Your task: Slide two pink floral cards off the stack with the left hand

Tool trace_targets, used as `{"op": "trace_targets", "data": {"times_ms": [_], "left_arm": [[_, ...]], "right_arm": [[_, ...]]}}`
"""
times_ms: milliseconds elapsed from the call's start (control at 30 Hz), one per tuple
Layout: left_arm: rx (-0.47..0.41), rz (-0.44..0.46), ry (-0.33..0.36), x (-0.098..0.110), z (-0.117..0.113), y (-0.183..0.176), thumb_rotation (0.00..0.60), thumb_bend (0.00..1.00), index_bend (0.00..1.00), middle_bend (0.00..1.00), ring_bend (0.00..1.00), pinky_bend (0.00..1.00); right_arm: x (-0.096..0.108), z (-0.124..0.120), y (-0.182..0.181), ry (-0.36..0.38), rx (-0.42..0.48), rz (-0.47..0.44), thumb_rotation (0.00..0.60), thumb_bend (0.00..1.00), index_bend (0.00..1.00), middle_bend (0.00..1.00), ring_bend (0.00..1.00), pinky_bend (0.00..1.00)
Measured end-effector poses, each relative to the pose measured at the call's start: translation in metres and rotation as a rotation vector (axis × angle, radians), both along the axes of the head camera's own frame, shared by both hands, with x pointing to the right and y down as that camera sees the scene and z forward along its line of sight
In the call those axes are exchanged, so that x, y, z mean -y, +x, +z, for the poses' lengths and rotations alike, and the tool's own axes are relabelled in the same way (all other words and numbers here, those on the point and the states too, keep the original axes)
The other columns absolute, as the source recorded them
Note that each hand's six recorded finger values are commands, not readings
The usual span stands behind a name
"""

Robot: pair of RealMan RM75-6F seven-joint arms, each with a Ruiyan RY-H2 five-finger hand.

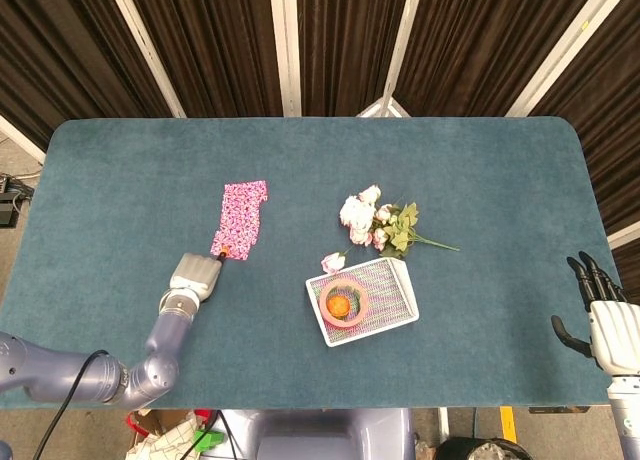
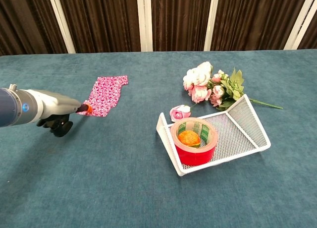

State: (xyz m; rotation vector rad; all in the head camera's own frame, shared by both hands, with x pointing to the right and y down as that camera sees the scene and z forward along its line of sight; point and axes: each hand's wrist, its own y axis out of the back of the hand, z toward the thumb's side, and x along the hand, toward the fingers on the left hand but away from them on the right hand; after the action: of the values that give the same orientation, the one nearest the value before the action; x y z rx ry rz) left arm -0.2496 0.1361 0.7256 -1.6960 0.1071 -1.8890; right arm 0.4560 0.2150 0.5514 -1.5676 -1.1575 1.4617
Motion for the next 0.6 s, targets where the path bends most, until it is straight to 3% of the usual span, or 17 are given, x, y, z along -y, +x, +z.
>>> {"op": "trace_targets", "data": {"times_ms": [600], "left_arm": [[0.052,0.032,-0.100,-0.031,-0.029,-0.006,0.600,0.98,0.00,0.81,0.77,0.68]], "right_arm": [[0.000,-0.001,-0.001,0.003,0.002,-0.004,0.600,0.37,0.00,0.05,0.13,0.25]]}}
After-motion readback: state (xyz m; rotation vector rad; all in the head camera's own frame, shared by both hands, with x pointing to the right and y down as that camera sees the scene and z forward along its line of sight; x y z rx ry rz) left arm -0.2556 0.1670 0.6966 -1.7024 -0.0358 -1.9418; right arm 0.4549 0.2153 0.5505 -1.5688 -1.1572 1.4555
